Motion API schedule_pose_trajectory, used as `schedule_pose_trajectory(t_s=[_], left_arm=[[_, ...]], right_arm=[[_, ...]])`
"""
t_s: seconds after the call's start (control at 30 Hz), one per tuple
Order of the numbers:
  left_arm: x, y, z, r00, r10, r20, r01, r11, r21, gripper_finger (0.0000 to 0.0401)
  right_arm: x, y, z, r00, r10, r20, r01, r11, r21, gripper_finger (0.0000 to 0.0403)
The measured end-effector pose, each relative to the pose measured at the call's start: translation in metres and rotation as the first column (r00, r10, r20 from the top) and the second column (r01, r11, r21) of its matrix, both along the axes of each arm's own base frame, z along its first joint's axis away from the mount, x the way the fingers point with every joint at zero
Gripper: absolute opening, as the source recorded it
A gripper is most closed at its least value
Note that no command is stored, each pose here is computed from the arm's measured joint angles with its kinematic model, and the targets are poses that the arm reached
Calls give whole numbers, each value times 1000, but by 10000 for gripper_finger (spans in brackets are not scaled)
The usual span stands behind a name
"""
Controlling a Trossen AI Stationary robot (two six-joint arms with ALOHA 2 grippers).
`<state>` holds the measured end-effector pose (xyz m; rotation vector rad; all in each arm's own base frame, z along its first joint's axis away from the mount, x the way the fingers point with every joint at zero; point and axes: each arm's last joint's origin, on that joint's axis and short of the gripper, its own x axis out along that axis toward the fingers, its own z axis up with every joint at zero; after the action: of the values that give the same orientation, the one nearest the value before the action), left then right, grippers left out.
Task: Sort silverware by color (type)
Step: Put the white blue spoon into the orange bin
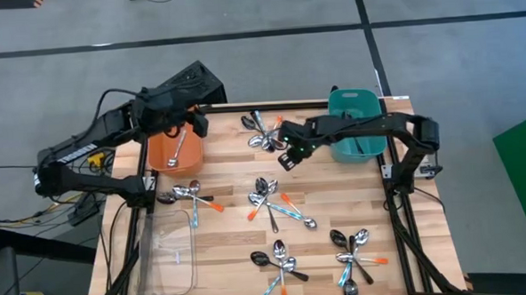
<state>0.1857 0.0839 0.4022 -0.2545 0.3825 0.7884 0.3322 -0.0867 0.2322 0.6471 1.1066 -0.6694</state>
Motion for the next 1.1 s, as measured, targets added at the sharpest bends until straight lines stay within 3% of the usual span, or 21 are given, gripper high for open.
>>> schedule_pose_trajectory(t_s=[0.13, 0.27, 0.5, 0.57, 0.67, 0.8, 0.9, 1.0, 1.1], left_arm=[[3, 0, -19, 998, -3, -55, 1, 999, -43, 174], [4, -6, -38, 996, -69, -54, 62, 991, -117, 174], [2, -10, -50, 992, -102, -76, 92, 988, -127, 173], [1, -11, -50, 991, -106, -77, 96, 988, -122, 173], [0, -12, -48, 990, -128, -62, 119, 984, -135, 173], [-9, -17, -37, 988, -153, 14, 153, 974, -167, 173], [-21, -21, -18, 985, -152, 76, 161, 979, -123, 173], [-31, -23, -10, 987, -133, 89, 139, 987, -77, 173], [-37, -24, -11, 993, -85, 76, 91, 993, -80, 173]], right_arm=[[17, -10, 10, 1000, -7, 18, 7, 1000, -17, 117], [29, -17, -4, 999, -41, 2, 41, 999, 12, 117], [35, -36, -27, 998, -49, -28, 51, 998, 46, 117], [35, -42, -22, 1000, -6, -14, 7, 998, 62, 117], [36, -48, -13, 982, 188, 4, -188, 981, 37, 117], [44, -61, -3, 896, 444, 19, -440, 893, -97, 117], [44, -78, -6, 824, 565, -44, -564, 809, -167, 117], [45, -92, -5, 738, 666, -108, -669, 702, -245, 117], [44, -103, -9, 622, 765, -167, -773, 566, -286, 117]])
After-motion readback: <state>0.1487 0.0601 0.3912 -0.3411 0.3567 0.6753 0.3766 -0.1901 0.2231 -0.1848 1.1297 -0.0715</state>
